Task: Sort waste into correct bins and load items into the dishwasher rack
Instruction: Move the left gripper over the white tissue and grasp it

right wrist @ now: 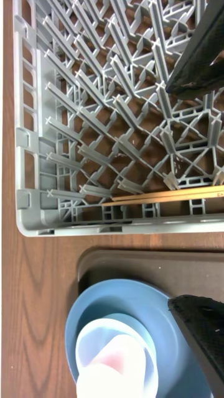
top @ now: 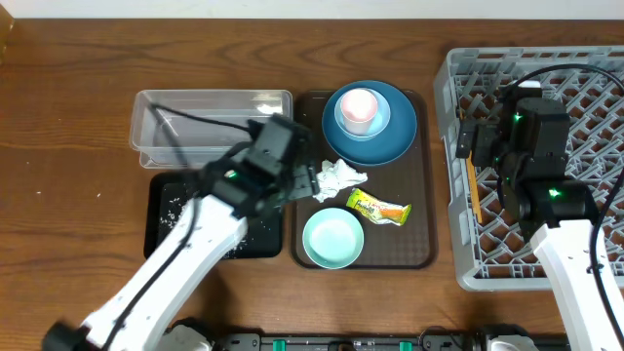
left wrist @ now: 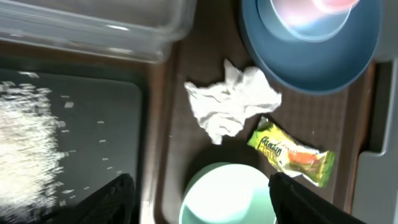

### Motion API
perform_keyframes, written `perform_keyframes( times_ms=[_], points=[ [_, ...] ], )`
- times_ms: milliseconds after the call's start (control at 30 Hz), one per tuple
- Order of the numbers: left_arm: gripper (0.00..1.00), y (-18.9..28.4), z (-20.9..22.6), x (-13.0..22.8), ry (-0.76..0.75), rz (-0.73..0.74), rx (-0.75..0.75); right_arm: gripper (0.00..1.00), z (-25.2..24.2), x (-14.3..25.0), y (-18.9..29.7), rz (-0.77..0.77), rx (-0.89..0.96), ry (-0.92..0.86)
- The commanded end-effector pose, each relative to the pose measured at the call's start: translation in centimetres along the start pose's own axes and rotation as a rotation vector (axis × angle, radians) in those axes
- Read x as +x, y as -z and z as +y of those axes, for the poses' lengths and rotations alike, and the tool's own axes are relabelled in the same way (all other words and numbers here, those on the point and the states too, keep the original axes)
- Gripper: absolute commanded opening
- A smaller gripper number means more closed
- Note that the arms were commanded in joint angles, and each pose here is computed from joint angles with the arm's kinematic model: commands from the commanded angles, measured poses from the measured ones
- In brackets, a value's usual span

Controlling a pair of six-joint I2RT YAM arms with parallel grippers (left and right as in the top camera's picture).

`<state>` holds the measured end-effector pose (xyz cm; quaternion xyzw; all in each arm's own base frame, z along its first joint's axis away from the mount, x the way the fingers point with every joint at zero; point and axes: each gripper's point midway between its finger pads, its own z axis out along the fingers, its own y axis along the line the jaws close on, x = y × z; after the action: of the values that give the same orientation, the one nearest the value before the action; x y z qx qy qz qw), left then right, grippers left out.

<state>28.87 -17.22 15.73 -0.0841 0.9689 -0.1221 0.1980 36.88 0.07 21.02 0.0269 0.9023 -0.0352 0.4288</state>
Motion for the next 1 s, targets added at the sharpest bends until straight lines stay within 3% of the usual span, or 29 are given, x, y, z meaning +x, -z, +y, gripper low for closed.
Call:
perform_keyframes(
  times_ms=[0, 500, 967],
  points=[
    [0.73, -2.4, -0.8, 0.9, -0.031, 0.052, -0.017, 0.99, 0.4, -0.4, 0.2, -0.010, -0.017, -0.011],
    [0.72, -9.5, -4.0, 3.4, -0.303, 0.117, -0.017, 0.99, 0.4, -0.3, 0.2, -0.006, -0.017, -0.011],
    [0.73, -13.0, -4.6, 3.5, -0.326, 0.111, -0.016, 0.99, 0.4, -0.3, 0.2, -0.005, -0.017, -0.010]
  ],
)
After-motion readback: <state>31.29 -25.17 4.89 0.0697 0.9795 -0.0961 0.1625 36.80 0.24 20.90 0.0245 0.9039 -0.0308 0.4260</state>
